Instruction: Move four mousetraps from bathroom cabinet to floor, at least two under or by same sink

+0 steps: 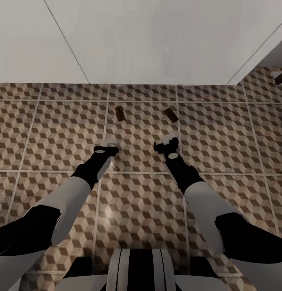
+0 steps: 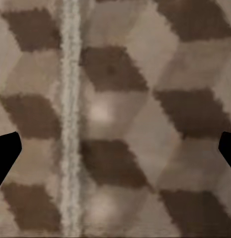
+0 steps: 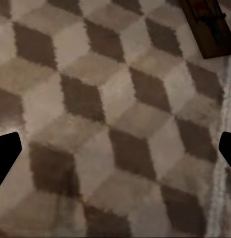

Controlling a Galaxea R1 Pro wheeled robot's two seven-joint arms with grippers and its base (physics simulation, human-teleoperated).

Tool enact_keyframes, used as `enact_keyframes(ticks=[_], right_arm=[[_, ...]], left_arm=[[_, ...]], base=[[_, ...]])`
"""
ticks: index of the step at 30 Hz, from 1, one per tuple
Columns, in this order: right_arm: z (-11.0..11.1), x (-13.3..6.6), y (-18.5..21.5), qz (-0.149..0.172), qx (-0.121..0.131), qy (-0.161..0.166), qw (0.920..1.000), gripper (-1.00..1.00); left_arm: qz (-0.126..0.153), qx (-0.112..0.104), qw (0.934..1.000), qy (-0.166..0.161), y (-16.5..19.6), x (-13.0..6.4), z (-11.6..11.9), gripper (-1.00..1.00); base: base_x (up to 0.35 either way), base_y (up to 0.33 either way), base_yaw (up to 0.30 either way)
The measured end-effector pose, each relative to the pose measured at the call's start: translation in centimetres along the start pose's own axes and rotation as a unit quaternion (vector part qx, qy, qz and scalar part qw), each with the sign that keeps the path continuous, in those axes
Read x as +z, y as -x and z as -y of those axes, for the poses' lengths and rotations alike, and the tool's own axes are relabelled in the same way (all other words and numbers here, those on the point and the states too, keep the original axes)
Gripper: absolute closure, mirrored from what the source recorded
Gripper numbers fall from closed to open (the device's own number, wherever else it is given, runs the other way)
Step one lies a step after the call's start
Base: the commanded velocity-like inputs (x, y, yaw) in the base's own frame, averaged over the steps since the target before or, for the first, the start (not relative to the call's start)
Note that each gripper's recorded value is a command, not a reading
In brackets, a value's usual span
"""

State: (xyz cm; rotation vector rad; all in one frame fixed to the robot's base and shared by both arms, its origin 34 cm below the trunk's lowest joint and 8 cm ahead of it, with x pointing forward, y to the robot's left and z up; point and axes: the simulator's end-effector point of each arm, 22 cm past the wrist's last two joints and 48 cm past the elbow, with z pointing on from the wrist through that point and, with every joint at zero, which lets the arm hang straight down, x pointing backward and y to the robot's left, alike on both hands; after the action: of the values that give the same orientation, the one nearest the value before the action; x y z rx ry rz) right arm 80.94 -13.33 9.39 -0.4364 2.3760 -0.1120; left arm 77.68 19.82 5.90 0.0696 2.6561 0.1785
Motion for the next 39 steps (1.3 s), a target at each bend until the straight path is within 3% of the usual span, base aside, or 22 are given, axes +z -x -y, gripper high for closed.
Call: enact_keyframes(ticks=[39], right_arm=[[0.07,0.0,0.08,0.001,0.0,-0.001,1.0,-1.0]], left_arm=[[-0.001,0.005,1.0,0.0,-0.23,-0.03,0.2,-1.0]], base=[[-0.324,0.032,0.0]])
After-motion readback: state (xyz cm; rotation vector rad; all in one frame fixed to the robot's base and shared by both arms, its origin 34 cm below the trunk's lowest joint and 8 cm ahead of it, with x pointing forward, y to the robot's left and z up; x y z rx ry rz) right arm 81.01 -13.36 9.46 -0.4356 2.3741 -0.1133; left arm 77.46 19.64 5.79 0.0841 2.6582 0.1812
